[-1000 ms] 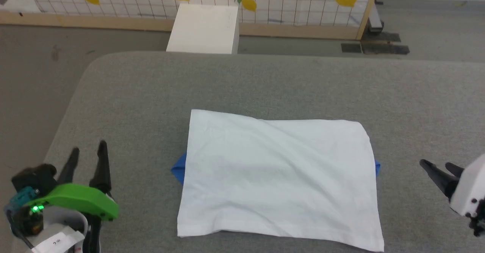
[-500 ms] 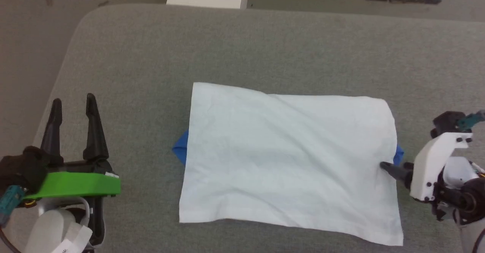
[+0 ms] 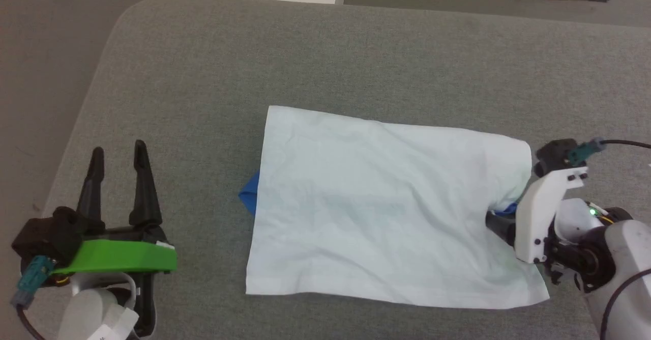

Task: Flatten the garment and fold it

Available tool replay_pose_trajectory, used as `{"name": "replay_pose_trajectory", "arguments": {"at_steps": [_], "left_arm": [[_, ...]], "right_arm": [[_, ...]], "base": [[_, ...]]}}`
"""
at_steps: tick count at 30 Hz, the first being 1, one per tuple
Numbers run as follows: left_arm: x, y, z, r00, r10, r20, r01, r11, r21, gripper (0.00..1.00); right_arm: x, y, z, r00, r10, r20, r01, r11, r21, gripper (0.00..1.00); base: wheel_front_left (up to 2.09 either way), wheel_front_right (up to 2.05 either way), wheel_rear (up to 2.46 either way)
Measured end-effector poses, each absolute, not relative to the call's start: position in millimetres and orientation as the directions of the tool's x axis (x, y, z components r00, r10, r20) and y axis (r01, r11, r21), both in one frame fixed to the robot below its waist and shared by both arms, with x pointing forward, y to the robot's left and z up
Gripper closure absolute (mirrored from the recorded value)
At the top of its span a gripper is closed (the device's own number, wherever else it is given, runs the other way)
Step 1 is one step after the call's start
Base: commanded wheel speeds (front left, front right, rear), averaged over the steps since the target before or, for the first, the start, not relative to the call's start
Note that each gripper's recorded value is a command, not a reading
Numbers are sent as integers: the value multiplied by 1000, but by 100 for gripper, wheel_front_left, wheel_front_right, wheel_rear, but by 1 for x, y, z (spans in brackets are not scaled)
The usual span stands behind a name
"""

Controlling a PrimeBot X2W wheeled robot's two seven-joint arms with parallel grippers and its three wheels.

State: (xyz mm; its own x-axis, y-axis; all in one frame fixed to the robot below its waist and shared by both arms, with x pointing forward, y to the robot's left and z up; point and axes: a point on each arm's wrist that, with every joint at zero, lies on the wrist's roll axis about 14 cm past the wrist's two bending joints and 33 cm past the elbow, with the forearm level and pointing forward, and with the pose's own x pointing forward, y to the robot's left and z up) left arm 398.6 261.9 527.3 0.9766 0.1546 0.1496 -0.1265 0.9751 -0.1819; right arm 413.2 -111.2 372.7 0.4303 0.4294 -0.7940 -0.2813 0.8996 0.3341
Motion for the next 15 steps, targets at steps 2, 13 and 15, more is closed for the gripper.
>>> {"name": "replay_pose_trajectory", "arguments": {"at_steps": [2,13,15], "left_arm": [[398,259,525,978,150,143,-123,975,-184,0],[394,253,522,981,135,137,-108,976,-191,0],[394,251,523,981,131,140,-103,976,-191,0]], "right_arm": [[413,-105,372,424,440,-792,-297,893,337,0],[419,-120,373,454,408,-792,-273,910,312,100],[420,-126,376,464,400,-790,-263,914,308,100]], "base": [[0,0,0],[0,0,0],[0,0,0]]}}
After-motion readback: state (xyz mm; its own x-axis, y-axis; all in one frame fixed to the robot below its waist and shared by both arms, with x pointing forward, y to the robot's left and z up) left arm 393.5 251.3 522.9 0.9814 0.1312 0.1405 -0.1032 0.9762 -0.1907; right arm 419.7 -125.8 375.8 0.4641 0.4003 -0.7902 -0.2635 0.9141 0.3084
